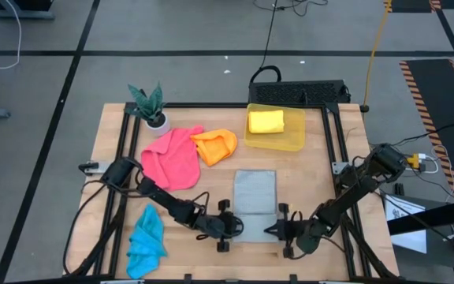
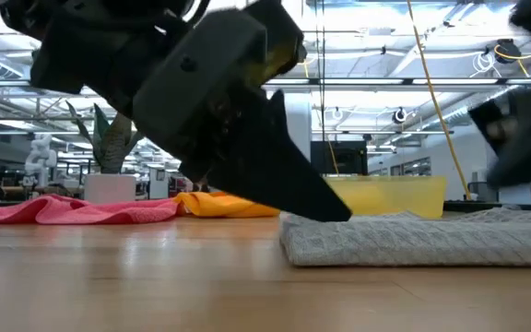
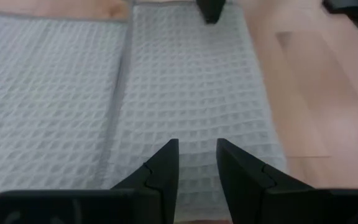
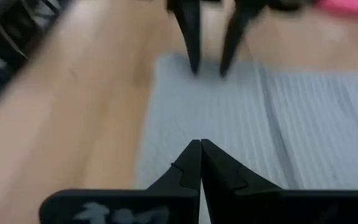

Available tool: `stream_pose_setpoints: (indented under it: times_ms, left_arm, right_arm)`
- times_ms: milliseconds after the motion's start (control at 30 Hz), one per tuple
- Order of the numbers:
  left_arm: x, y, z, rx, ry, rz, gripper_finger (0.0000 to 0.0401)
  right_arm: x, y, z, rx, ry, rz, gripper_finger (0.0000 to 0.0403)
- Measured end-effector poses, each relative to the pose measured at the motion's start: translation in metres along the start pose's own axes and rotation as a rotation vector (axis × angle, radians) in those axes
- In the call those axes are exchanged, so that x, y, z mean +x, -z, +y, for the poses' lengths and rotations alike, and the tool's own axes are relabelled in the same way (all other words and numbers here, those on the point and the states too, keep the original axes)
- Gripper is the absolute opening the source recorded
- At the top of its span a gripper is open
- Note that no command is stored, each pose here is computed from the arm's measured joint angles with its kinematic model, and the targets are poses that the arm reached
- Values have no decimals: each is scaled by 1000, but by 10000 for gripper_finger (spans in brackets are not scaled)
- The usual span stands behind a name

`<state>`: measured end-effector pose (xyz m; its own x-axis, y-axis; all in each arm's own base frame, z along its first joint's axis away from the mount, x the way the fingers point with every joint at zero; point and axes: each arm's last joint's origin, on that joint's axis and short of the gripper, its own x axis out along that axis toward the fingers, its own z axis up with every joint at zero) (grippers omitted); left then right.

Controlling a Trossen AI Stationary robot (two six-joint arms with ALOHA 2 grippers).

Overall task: Fold microfiber towels
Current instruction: Fold the gray kitchen towel

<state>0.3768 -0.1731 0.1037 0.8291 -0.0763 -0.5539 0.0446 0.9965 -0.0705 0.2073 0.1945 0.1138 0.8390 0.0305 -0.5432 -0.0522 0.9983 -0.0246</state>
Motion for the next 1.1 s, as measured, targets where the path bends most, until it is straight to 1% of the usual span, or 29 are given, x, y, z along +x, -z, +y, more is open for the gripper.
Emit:
stream_pose_setpoints:
  times_ms: [100,200,300,433,533,667,733,900,1000,1100]
  left_arm:
    - [-1,-2,-7,62,8,-11,111]
    - [-4,-3,-17,149,-9,-28,111]
    - [-10,-1,-33,260,21,-36,111]
    - [-18,5,-55,426,68,-47,111]
    - [-23,9,-65,485,86,-51,111]
    - [-25,10,-67,493,15,-63,111]
    - [-24,10,-65,472,-15,-66,111]
    - [-20,6,-57,403,-42,-65,111]
    - [-18,5,-52,357,-52,-59,111]
    - [-17,5,-49,325,-59,-55,111]
  right_arm:
    - [1,-13,7,-56,-23,-39,1]
    - [7,-21,12,-69,-53,-43,15]
    - [18,-19,17,-115,-81,-15,41]
    - [30,-16,28,-200,-132,17,87]
    - [36,-14,31,-248,-133,32,116]
    - [43,-16,31,-259,-49,25,131]
    - [46,-14,31,-280,-42,44,131]
    - [51,-11,28,-292,-23,81,123]
    - [53,-10,23,-272,-2,115,116]
    - [54,-9,20,-263,12,135,100]
